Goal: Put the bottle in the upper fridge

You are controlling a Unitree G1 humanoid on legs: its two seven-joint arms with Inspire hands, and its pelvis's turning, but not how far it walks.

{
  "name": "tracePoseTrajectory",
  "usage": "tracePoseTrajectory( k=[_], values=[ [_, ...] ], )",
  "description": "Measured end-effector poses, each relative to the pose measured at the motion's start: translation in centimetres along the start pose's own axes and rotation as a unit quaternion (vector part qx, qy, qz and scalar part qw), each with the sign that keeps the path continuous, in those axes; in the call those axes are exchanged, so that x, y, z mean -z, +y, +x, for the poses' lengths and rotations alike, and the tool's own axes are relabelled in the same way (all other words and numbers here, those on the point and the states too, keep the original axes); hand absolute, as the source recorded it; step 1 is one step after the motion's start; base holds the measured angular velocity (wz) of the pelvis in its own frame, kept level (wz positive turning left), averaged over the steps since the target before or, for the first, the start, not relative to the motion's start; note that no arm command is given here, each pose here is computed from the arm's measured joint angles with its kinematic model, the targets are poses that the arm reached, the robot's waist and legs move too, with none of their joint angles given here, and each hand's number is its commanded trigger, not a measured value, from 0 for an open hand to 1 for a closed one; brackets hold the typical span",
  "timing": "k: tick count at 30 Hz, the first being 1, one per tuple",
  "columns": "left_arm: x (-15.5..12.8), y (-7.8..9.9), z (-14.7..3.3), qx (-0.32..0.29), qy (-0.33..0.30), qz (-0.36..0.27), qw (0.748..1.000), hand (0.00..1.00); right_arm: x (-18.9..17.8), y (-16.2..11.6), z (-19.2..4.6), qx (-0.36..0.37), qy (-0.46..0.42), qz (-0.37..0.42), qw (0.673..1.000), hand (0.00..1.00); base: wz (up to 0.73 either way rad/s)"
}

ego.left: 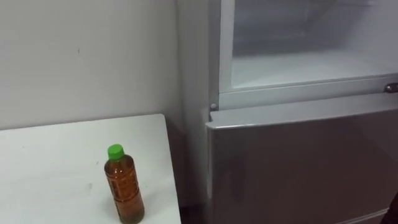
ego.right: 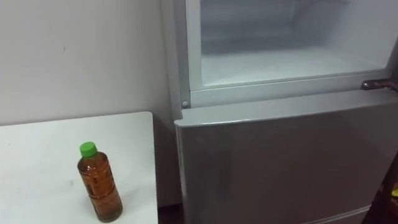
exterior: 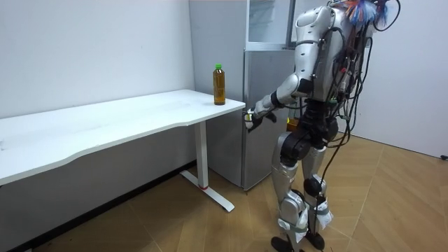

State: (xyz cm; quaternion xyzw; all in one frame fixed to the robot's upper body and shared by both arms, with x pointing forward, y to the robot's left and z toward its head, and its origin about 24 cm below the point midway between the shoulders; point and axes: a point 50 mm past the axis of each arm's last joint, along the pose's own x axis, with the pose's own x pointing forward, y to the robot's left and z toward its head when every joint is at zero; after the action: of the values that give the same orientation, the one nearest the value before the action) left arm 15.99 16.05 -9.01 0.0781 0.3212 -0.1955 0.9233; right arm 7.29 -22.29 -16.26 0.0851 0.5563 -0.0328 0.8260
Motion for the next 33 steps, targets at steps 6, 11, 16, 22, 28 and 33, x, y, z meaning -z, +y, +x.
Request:
tracePoseTrajectory(
  k=[6,11,16,22,28,33],
  values=[
    [5.4,0.0,-1.4,-0.038,0.097,0.006,0.995,0.0,0.7,0.1,-0.1,0.0,0.004,0.003,1.0,0.0,0.14],
    [8.9,0.4,-2.7,-0.098,0.156,-0.028,0.982,0.0,1.0,-0.1,-0.2,0.003,0.007,0.003,1.0,0.0,0.08],
    [11.0,0.7,-3.9,-0.167,0.196,-0.065,0.964,0.0,1.1,0.1,-0.2,0.002,0.009,0.005,1.0,0.0,0.04],
    [13.0,0.7,-5.5,-0.236,0.231,-0.102,0.938,0.0,1.7,0.0,-0.3,0.005,0.012,0.0,1.0,0.0,0.04],
    [14.5,0.8,-6.8,-0.286,0.273,-0.112,0.912,0.0,1.9,0.1,-0.3,0.016,0.018,-0.008,1.0,0.0,0.02],
    [16.0,0.1,-8.5,-0.304,0.315,-0.091,0.894,0.0,1.9,0.1,-0.3,0.02,0.016,-0.009,1.0,0.0,-0.04]
  ],
)
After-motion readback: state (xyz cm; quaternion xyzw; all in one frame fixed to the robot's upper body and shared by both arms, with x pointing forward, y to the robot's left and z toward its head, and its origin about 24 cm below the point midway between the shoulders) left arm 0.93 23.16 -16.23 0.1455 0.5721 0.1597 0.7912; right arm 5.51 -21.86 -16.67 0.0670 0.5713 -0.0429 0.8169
